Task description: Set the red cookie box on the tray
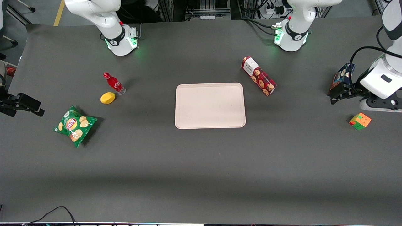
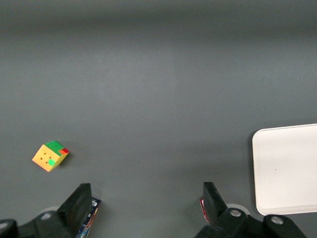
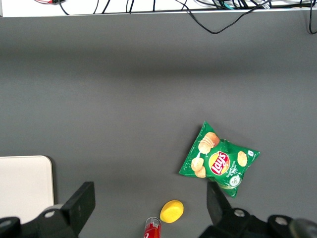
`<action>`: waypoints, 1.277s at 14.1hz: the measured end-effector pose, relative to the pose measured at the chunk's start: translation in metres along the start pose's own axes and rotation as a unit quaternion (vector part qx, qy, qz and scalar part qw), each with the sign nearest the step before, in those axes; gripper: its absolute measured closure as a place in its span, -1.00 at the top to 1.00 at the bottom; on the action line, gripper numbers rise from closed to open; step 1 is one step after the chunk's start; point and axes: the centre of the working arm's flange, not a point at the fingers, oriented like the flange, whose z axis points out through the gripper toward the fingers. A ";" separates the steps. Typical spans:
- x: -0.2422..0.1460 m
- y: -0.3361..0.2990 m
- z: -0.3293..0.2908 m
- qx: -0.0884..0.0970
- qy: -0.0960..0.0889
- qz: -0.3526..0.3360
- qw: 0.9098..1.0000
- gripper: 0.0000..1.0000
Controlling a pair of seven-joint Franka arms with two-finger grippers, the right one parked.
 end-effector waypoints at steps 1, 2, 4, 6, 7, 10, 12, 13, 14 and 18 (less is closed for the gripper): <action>0.000 0.000 0.000 0.000 0.000 0.000 1.000 1.00; 0.000 0.000 0.000 0.000 0.000 0.000 1.000 1.00; 0.000 0.000 -0.001 0.000 0.001 0.000 1.000 1.00; 0.000 0.000 -0.002 0.000 0.002 0.000 1.000 1.00; 0.000 0.000 -0.002 0.000 0.002 0.000 1.000 1.00; 0.001 0.000 0.002 0.000 -0.002 0.000 1.000 1.00; -0.001 0.001 0.008 -0.001 -0.023 0.000 1.000 1.00; -0.003 0.002 0.010 -0.001 -0.031 -0.001 1.000 1.00; -0.004 0.006 0.011 -0.001 -0.038 -0.010 0.999 1.00; -0.014 0.050 0.023 -0.007 -0.075 -0.123 0.990 1.00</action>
